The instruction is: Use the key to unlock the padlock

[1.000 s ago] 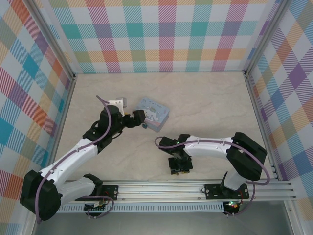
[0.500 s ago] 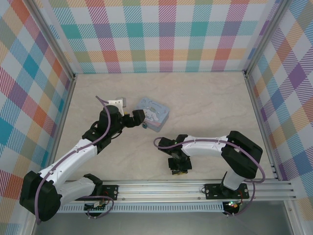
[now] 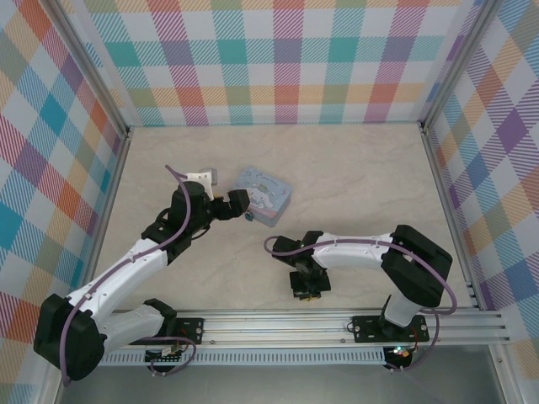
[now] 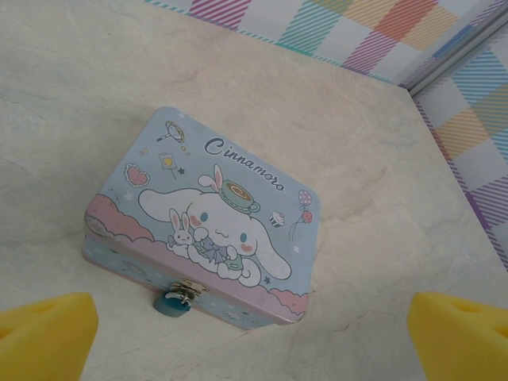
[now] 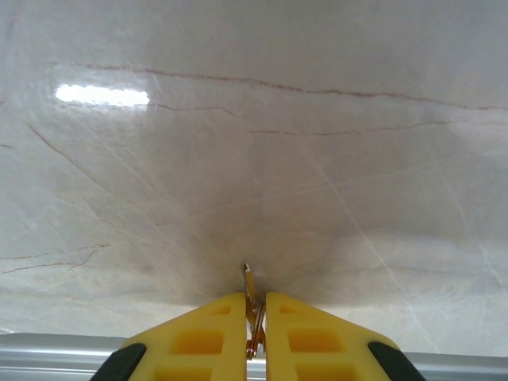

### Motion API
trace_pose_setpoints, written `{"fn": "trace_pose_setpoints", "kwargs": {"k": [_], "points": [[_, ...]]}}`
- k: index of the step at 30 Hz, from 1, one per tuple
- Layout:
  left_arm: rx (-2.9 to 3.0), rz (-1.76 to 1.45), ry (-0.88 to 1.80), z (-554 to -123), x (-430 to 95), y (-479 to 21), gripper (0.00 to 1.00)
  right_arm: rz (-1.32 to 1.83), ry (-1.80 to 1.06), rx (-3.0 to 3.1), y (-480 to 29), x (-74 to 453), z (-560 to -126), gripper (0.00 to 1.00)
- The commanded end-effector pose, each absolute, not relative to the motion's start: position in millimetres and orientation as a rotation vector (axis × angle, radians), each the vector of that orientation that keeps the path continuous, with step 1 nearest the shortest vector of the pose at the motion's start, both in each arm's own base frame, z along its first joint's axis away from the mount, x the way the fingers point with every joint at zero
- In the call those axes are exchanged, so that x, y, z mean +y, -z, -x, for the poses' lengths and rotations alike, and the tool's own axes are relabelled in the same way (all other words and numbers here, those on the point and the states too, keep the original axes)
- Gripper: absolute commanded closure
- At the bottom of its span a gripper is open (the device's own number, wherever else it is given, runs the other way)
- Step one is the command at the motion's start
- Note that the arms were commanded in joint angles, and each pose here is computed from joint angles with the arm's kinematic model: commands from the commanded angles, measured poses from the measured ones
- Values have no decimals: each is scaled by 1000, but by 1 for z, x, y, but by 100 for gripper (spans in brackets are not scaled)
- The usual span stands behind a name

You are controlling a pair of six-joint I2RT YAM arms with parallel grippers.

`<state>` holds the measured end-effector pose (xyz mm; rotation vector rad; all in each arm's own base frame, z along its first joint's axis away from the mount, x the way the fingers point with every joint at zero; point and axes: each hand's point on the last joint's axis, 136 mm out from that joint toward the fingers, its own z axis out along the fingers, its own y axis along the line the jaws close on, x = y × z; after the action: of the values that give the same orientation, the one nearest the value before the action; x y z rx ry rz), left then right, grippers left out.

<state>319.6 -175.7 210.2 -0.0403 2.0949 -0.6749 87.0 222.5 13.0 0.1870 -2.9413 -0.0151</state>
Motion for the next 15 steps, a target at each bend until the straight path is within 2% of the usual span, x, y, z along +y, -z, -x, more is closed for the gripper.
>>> {"fn": "trace_pose_setpoints", "kwargs": {"k": [1,5,8,11,15], "points": [[2078,38,643,-321,-168,-214,0,-195,18,-2978,-21,222,-93,91],[2074,30,656,-320,-170,-216,0,-235,108,-3032,-31,227,-104,97],[2056,13,683,-319,-174,-222,0,-292,301,-3095,-48,235,-122,97],[2021,-33,739,-317,-182,-233,1,-364,657,-3163,-77,251,-149,97],[1935,-158,885,-308,-205,-258,5,-586,1232,-3259,-142,274,-188,96]]}}
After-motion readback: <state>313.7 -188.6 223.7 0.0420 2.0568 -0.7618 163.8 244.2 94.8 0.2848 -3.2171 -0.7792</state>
